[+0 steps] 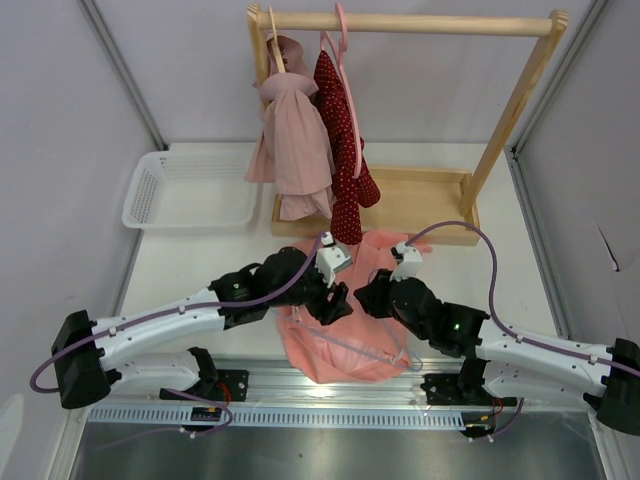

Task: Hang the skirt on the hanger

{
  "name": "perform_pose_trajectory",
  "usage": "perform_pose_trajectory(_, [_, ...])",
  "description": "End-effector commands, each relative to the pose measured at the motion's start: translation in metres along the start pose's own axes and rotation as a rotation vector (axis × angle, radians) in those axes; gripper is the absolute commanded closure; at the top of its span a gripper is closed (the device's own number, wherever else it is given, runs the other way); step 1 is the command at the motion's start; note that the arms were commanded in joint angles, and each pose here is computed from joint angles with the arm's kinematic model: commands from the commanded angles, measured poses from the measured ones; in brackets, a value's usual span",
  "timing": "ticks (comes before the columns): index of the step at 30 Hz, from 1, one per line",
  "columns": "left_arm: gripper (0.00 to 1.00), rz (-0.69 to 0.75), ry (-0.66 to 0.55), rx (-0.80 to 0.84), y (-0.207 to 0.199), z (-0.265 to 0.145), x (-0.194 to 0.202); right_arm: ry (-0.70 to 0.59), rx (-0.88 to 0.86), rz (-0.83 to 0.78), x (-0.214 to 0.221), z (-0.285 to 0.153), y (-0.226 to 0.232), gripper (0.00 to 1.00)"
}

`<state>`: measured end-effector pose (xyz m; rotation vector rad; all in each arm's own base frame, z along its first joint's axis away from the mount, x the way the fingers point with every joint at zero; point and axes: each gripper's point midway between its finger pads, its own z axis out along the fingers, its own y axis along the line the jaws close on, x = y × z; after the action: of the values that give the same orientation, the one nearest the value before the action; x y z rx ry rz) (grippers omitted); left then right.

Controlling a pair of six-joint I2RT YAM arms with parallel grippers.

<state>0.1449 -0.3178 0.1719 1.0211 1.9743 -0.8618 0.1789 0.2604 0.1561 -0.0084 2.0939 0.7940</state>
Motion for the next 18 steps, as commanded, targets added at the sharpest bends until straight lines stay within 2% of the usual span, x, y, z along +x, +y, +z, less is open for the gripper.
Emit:
perform_pose_trajectory(1, [0.32,0.083,-0.097,0.029,-0.007,-0.017,-0.040,-0.038,-0.011,0.007,-0.009,-0.003,0.004,1.00])
perform_pose_trajectory(5, [0.29,0.073,-0.056,0.034,0.009,-0.015,-0.034,-0.032,-0.017,0.007,-0.006,-0.004,0.006,1.00])
perform_pose_trajectory(10, [0.28,0.085,0.019,0.141,0.003,-0.005,-0.019,-0.032,-0.026,0.002,-0.006,-0.005,0.008,1.00])
perform_pose_trajectory(14, [0.21,0.080,0.073,0.187,0.003,0.007,-0.012,-0.035,-0.029,0.002,-0.007,-0.004,0.009,1.00])
perform_pose_trajectory(18, [0.22,0.065,0.099,0.211,0.004,0.019,-0.009,-0.034,-0.028,0.000,-0.007,-0.004,0.008,1.00])
